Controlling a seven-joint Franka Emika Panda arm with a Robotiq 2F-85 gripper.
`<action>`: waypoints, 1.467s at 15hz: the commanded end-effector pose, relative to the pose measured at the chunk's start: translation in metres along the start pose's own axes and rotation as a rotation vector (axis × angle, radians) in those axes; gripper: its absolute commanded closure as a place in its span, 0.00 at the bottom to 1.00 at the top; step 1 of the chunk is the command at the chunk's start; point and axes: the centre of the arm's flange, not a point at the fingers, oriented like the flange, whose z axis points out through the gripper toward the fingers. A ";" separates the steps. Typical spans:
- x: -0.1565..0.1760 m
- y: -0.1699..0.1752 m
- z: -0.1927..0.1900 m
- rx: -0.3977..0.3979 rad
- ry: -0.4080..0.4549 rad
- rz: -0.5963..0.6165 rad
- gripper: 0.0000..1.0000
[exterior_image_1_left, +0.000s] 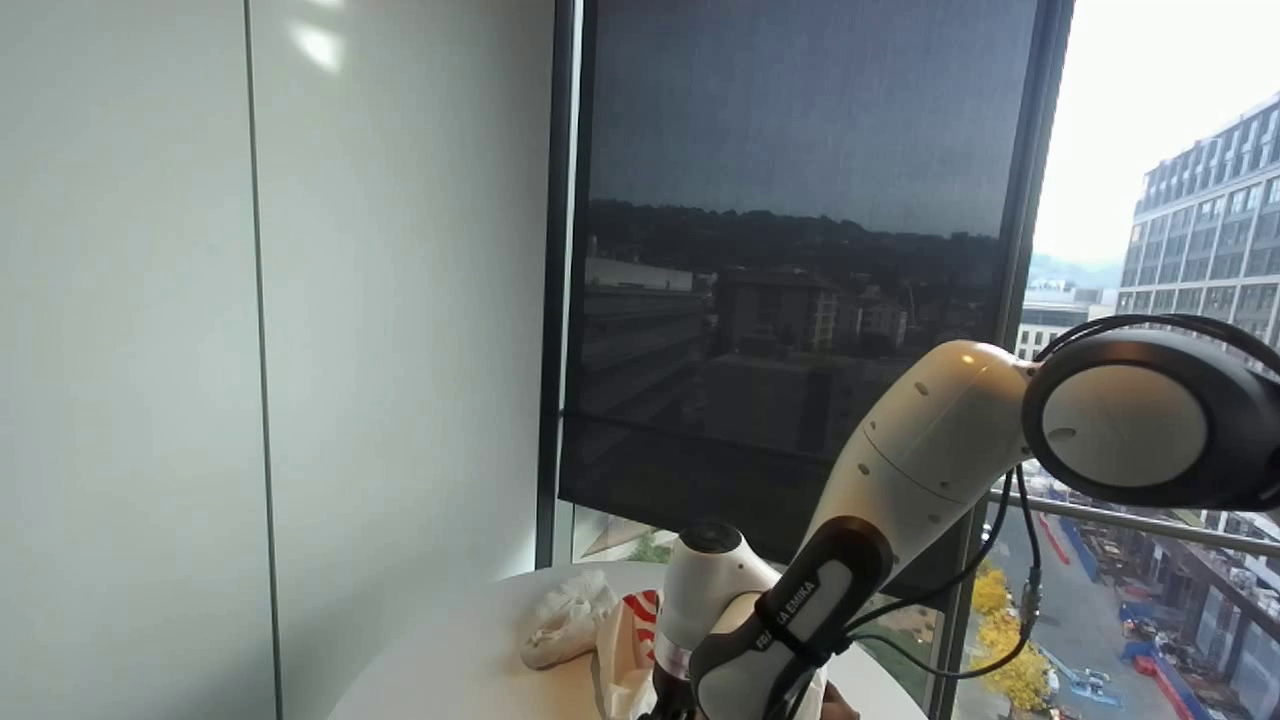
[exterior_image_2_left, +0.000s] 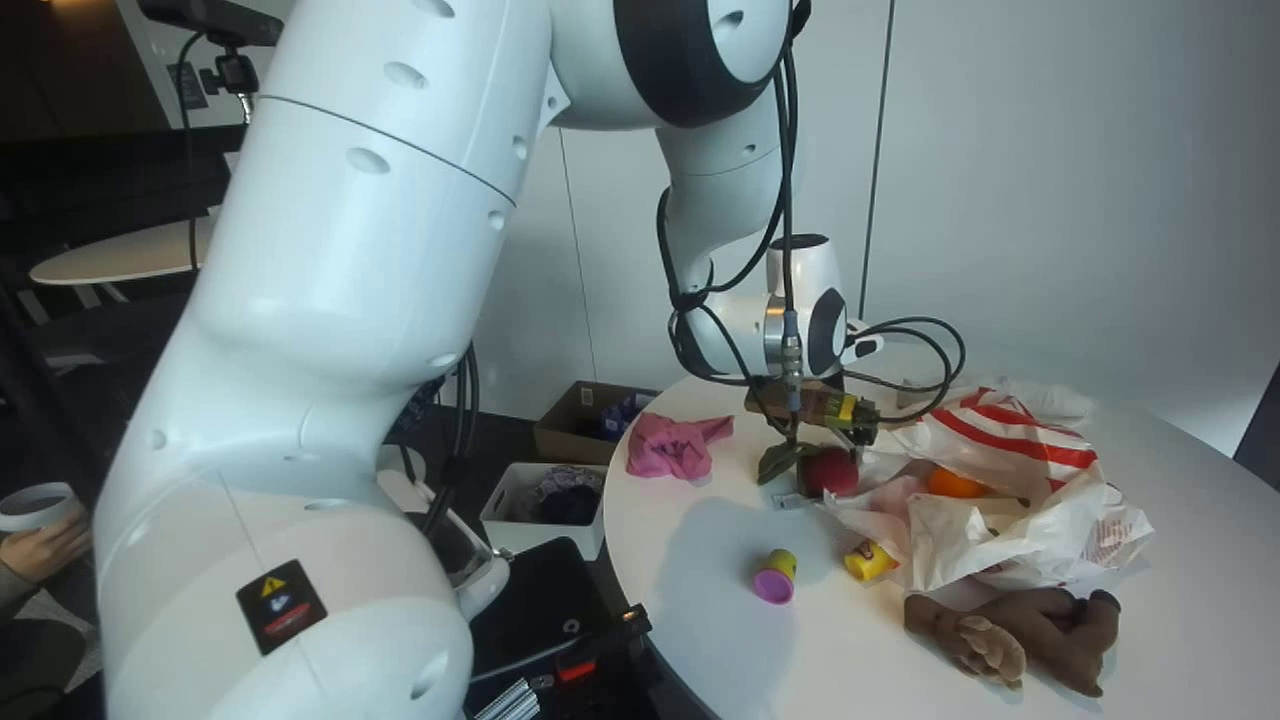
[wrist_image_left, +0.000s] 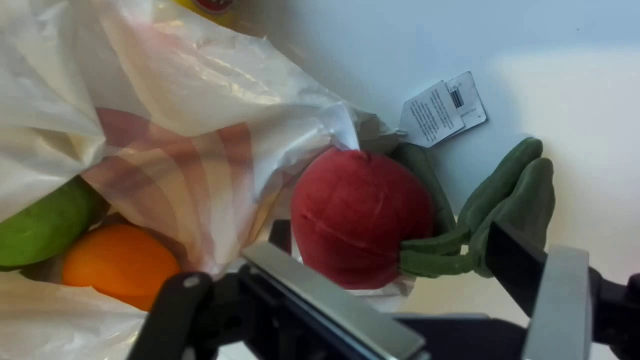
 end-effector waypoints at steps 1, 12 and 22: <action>0.030 0.018 0.022 0.019 0.012 0.005 0.00; 0.042 0.030 0.051 0.123 -0.011 0.066 0.57; 0.035 0.029 -0.025 0.192 -0.055 0.140 0.85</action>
